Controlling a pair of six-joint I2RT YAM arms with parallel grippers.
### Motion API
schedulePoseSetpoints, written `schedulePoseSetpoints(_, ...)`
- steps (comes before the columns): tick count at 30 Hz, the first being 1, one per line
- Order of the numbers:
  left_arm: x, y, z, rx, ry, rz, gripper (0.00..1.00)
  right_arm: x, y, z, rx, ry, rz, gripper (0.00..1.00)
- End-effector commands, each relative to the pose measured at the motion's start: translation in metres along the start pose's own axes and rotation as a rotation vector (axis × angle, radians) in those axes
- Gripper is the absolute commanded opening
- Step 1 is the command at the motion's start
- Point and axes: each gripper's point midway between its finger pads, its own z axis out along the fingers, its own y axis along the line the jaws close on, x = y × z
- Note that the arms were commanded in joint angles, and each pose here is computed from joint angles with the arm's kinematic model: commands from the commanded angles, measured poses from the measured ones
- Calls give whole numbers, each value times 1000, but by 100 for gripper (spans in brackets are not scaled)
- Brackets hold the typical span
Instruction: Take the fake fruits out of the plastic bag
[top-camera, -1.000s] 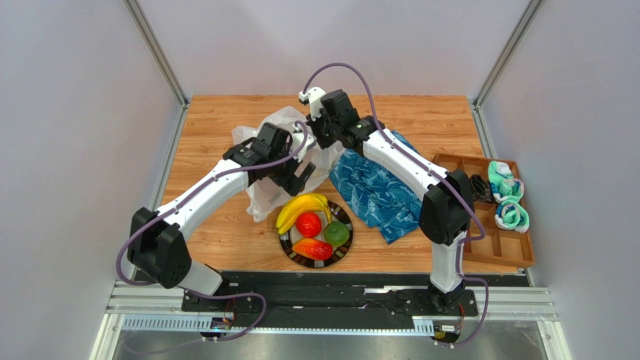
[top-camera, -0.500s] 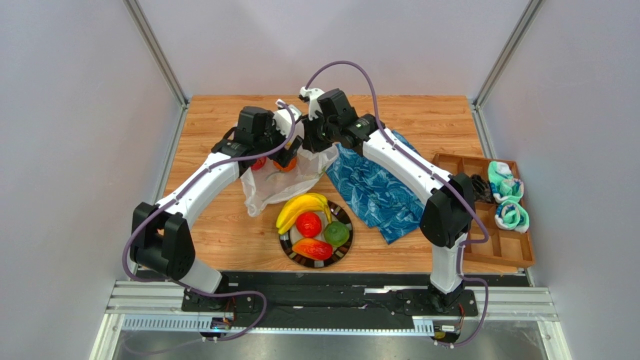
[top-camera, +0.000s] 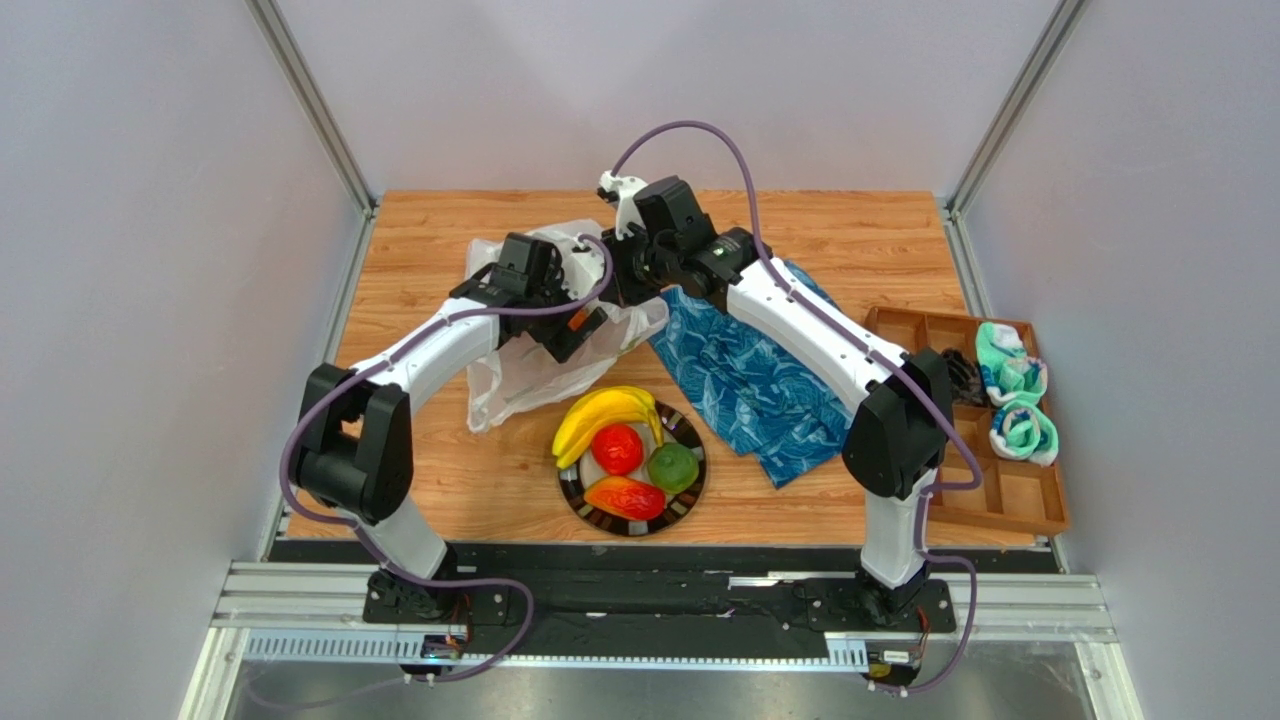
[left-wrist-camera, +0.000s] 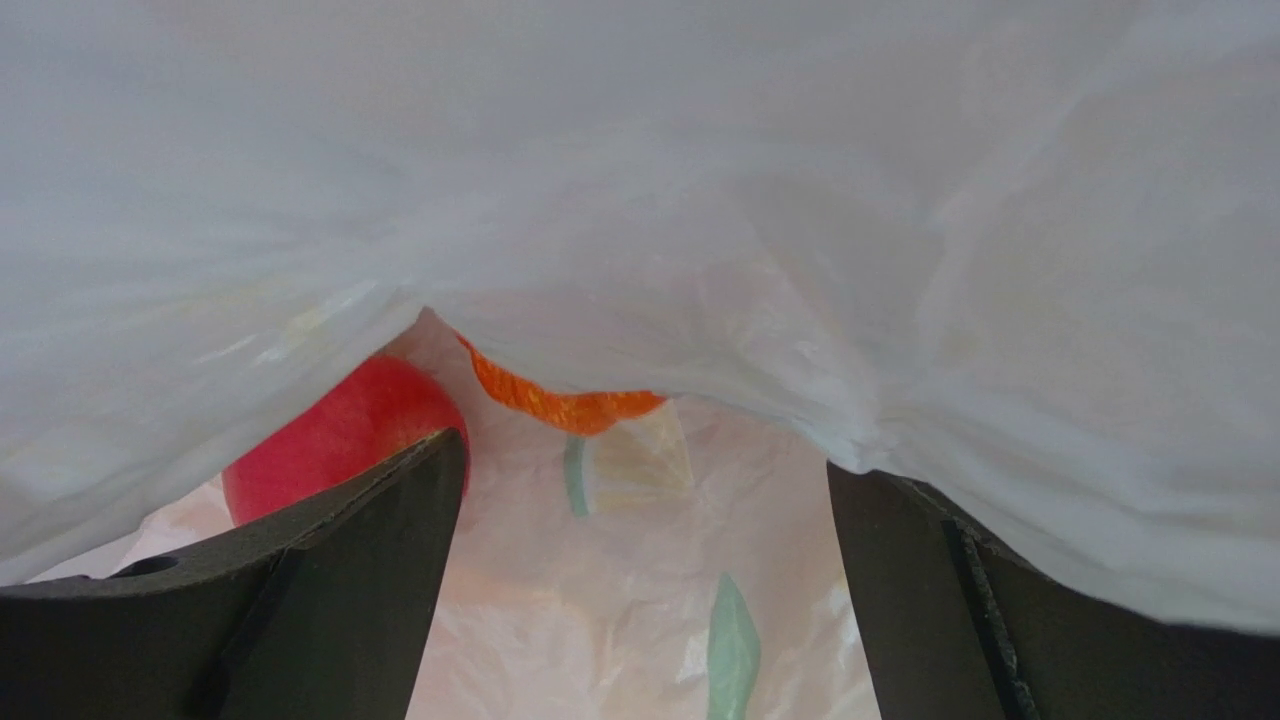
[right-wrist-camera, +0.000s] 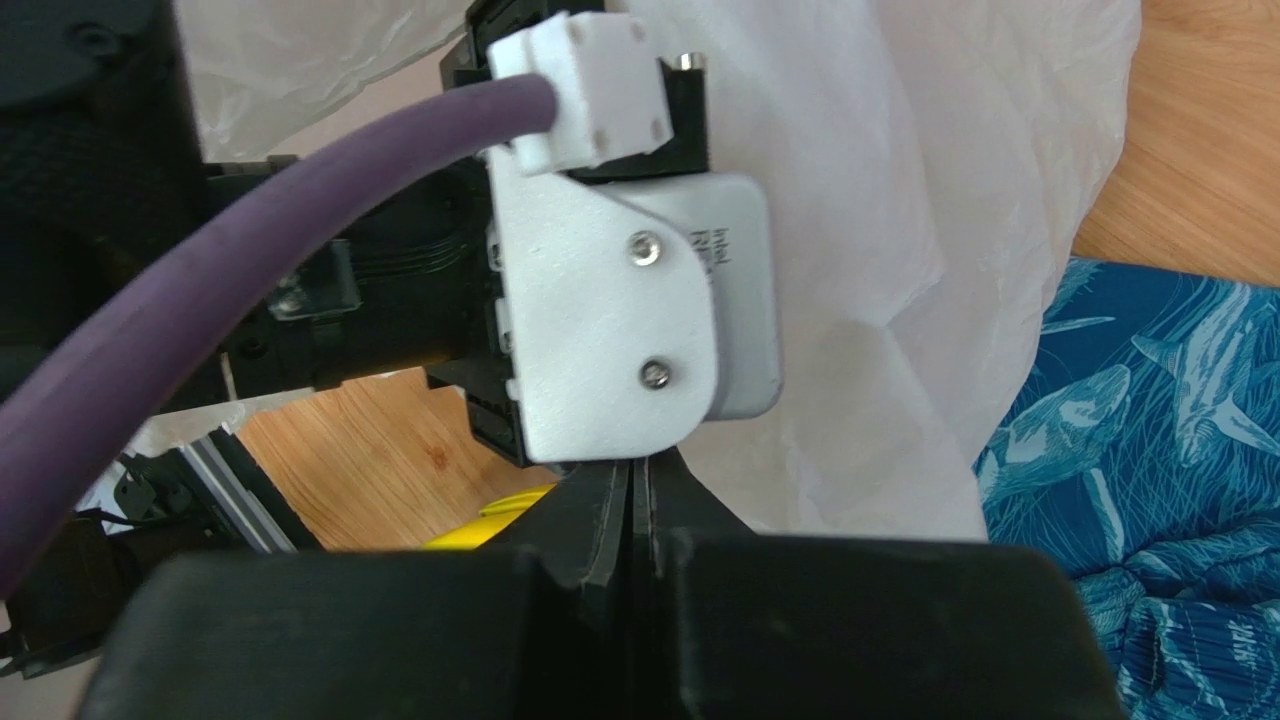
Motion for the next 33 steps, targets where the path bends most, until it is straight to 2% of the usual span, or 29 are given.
schedulePoseSetpoints(1,-1,18,17,-33,41,20,99,-43,27,-33,-76,-132,-13,0)
schedulePoseSetpoints(7,2,23,43,-36,66,-6,99,-41,29,-34,-85,-126,-7,0)
schedulePoseSetpoints(12,20,30,64,-67,135,-10,98,-42,27,-34,-81,-129,-11,0)
schedulePoseSetpoints(14,21,33,66,-73,148,-13,93,-42,26,-32,-77,-129,-9,0)
schedulePoseSetpoints(17,15,36,56,-55,118,-54,78,-42,24,-31,-73,-127,-15,0)
schedulePoseSetpoints(21,-10,35,11,-17,25,-90,56,-41,16,-25,-50,-122,-17,0)
schedulePoseSetpoints(23,-15,31,-10,6,4,-113,50,-43,7,-21,-33,-126,-19,0)
schedulePoseSetpoints(24,-20,23,-34,26,-13,-115,45,-45,1,-20,-14,-131,-21,0)
schedulePoseSetpoints(26,-27,12,-61,75,-47,-133,45,-43,-10,-12,9,-121,-20,0)
schedulePoseSetpoints(30,-41,-66,-145,410,-191,-105,45,-41,-30,-4,44,-109,-27,0)
schedulePoseSetpoints(33,-20,-112,-174,547,-195,-95,45,-37,-37,0,61,-97,-43,0)
